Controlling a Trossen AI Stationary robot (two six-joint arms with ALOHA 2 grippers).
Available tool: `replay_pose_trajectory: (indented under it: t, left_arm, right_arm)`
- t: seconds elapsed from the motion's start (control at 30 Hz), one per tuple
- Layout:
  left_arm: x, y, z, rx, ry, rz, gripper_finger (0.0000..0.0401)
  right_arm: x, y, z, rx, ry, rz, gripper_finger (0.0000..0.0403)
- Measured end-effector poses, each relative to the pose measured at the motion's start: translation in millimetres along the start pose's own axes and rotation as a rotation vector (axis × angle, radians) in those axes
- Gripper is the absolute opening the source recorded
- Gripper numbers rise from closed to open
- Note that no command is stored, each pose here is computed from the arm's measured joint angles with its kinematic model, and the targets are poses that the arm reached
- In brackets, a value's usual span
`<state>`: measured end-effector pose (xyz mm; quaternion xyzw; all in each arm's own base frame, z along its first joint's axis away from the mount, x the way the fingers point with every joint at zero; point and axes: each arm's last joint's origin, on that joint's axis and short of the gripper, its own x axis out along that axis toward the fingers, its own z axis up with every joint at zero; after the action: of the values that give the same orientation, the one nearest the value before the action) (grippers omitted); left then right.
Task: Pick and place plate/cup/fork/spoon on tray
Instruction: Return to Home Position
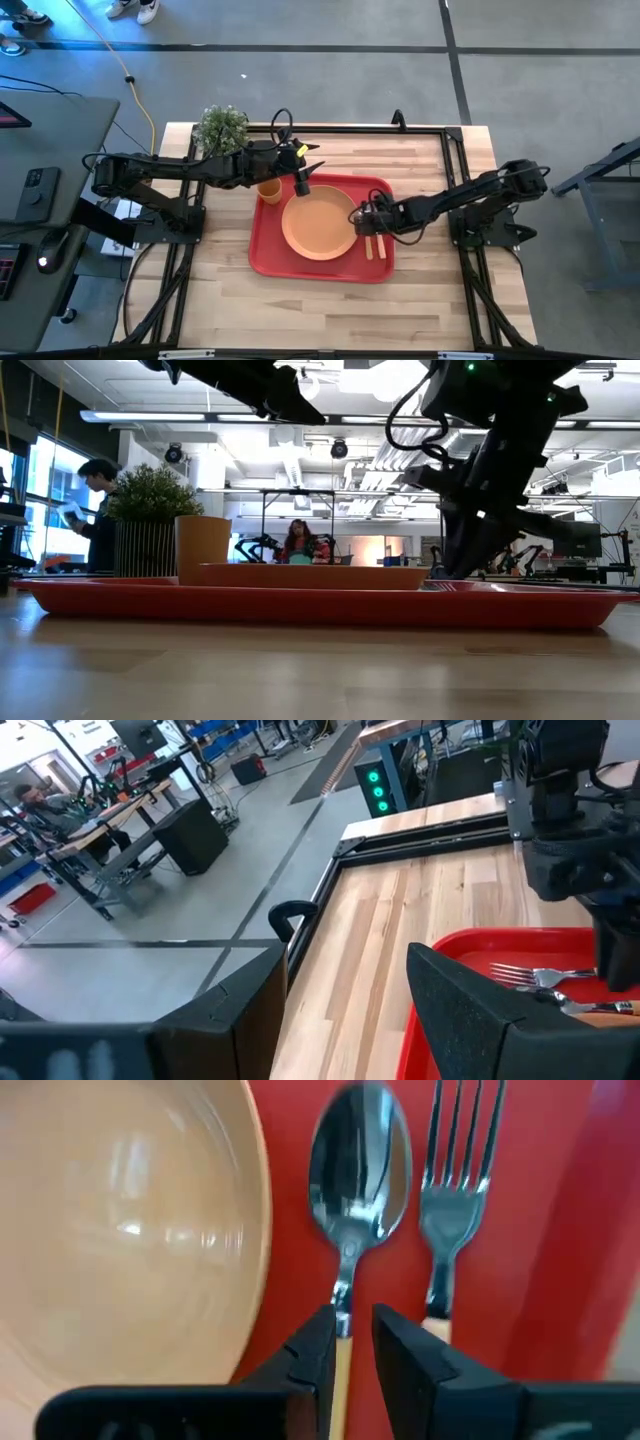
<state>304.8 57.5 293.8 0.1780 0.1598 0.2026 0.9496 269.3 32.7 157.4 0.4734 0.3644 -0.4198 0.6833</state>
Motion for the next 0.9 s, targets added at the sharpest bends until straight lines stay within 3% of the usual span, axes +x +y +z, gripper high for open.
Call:
replay_pose_trajectory:
  t: [0.17,0.37,0.5,0.63,0.73,0.9]
  left_arm:
    - [-0.2,-0.6,1.1,-0.074,-0.012,-0.008,0.0195]
    - [-4.3,-8.4,9.4,-0.132,-0.076,-0.058,0.0195]
    - [-7.7,-23.7,-1.0,-0.158,-0.106,-0.103,0.0187]
    - [-14.3,-39.9,-22.4,-0.177,-0.153,-0.125,0.0164]
    - [-23.9,-41.4,-30.2,-0.193,-0.207,-0.12,0.0144]
    - [-45.7,-32.1,-32.4,-0.215,-0.302,-0.094,0.0104]
  right_arm:
    - [-27.6,-2.0,11.9,-0.149,-0.139,0.047,0.0059]
    - [-78.1,0.9,29.4,-0.551,-0.332,0.214,0.0059]
    - [-91.9,-14.5,32.6,-0.785,-0.326,0.135,0.0059]
    - [-93.1,-27.2,35.9,-0.767,-0.279,0.052,0.0051]
    - [-95.5,-21.1,32.3,-0.846,-0.247,0.145,0.0023]
    - [-104.5,-1.5,23.5,-1.174,-0.315,0.367,0.0008]
